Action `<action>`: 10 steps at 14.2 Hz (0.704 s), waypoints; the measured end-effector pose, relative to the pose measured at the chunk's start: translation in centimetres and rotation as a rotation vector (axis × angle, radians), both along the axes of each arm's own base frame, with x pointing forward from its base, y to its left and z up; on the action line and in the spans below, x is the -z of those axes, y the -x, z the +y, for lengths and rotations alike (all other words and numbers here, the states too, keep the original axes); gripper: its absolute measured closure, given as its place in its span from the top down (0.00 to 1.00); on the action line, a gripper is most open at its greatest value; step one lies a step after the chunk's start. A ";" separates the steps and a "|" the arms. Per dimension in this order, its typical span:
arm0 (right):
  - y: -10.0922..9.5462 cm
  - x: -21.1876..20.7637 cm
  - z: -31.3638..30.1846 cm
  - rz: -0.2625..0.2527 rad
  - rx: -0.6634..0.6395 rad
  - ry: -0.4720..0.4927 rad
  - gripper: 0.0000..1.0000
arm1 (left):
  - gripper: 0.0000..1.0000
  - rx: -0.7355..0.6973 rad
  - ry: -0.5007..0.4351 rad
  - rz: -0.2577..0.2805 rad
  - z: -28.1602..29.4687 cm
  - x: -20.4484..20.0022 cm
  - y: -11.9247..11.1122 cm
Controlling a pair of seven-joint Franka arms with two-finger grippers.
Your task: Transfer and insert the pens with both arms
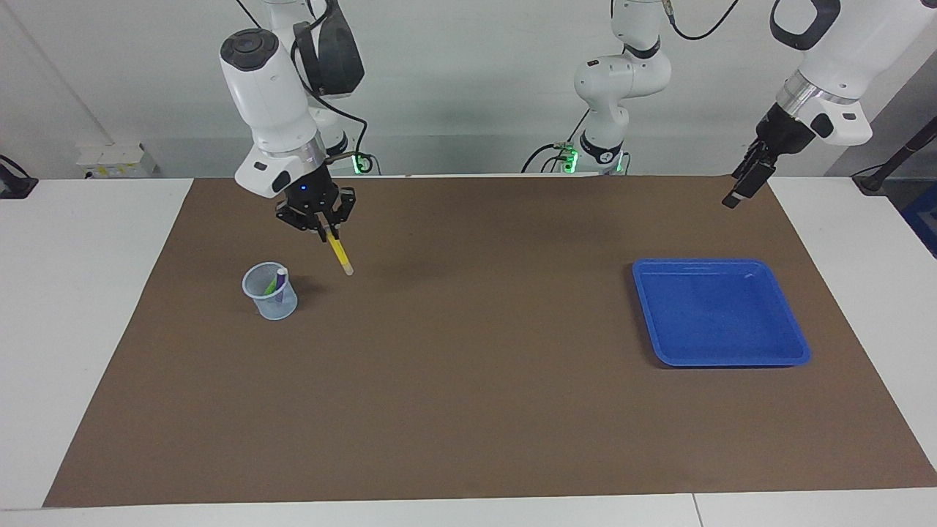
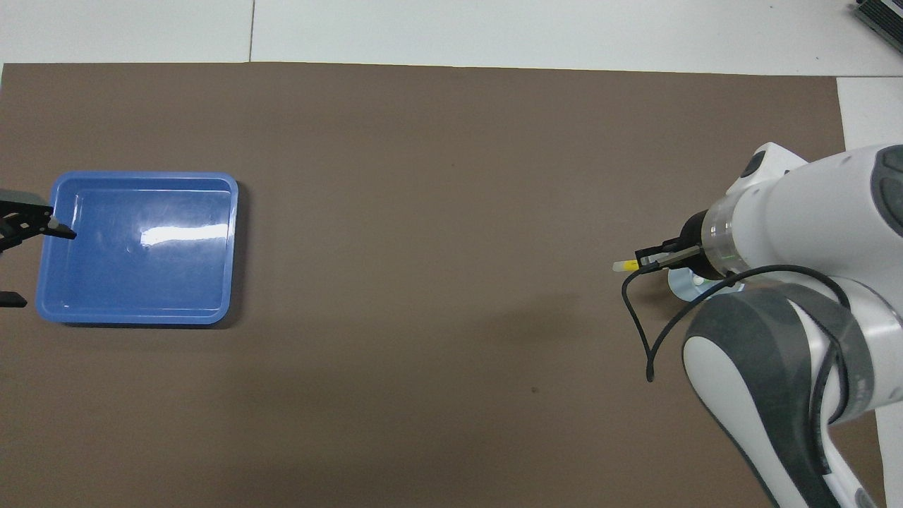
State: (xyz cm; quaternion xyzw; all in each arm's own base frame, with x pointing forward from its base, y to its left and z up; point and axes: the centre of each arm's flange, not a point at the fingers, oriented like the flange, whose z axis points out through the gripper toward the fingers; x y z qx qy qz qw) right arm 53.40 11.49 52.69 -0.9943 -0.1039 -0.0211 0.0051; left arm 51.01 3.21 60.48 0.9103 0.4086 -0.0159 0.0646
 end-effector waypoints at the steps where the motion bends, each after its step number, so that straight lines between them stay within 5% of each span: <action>1: -0.1 -0.1 -0.7 -0.002 0.002 0.015 0.19 | 1.00 0.030 -0.012 0.002 0.5 0.2 0.0; 10: 1.2 -0.9 -6.4 -0.010 -0.022 0.061 0.19 | 1.00 0.279 -0.061 0.074 6.5 8.8 -4.9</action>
